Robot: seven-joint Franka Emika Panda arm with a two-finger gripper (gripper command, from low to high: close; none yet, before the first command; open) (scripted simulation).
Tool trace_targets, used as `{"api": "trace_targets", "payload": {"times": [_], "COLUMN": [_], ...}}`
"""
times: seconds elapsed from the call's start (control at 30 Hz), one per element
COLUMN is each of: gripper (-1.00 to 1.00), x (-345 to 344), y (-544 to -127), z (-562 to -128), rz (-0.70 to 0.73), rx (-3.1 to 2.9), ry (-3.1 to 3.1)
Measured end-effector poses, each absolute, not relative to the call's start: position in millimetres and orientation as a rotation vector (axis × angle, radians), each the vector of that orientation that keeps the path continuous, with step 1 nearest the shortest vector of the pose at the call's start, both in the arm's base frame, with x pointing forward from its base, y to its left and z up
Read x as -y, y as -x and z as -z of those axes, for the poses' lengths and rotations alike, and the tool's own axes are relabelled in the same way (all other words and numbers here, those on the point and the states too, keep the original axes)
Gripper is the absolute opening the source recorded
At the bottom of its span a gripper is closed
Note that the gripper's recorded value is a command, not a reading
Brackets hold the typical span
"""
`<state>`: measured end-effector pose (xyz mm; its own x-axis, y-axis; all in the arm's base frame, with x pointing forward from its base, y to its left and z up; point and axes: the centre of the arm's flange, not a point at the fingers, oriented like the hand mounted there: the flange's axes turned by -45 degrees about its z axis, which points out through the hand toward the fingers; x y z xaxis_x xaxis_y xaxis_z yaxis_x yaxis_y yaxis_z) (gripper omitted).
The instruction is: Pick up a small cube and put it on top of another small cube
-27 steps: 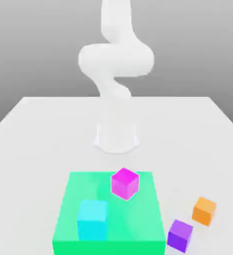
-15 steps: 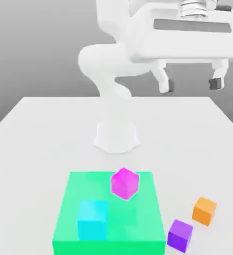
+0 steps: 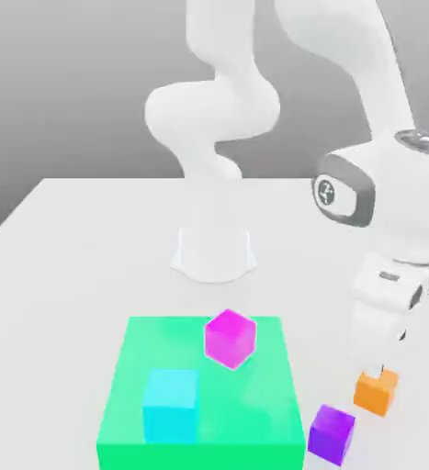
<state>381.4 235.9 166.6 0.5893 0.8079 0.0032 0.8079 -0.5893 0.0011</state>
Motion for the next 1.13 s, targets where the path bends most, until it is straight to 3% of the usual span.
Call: {"api": "trace_targets", "payload": {"times": [0.07, 0.1, 0.33, 0.53, 0.73, 0.87, 0.93, 1.0, 1.03, 1.13], "gripper": [0.00, -1.00, -1.00, -1.00, -1.00, -1.00, -1.00, -1.00, 1.00, 1.00], "x": [-236, -236, -236, -226, -88, 32, 71, 48, 46, 46], "y": [-380, -380, -379, -390, -482, -507, -507, -510, -510, -510], "z": [-143, -132, -129, -191, -272, -334, -326, -299, -290, -290], "rz": [0.001, 0.001, -0.001, -0.001, -0.003, -0.001, 0.000, 0.000, 0.000, 0.000], "rx": [1.427, 1.428, 1.429, 1.392, 0.931, 0.578, 0.465, 0.536, 0.543, 0.543], "ry": [2.798, 2.798, 2.798, 2.821, 3.019, 3.091, 3.104, 3.092, 3.091, 3.091]}}
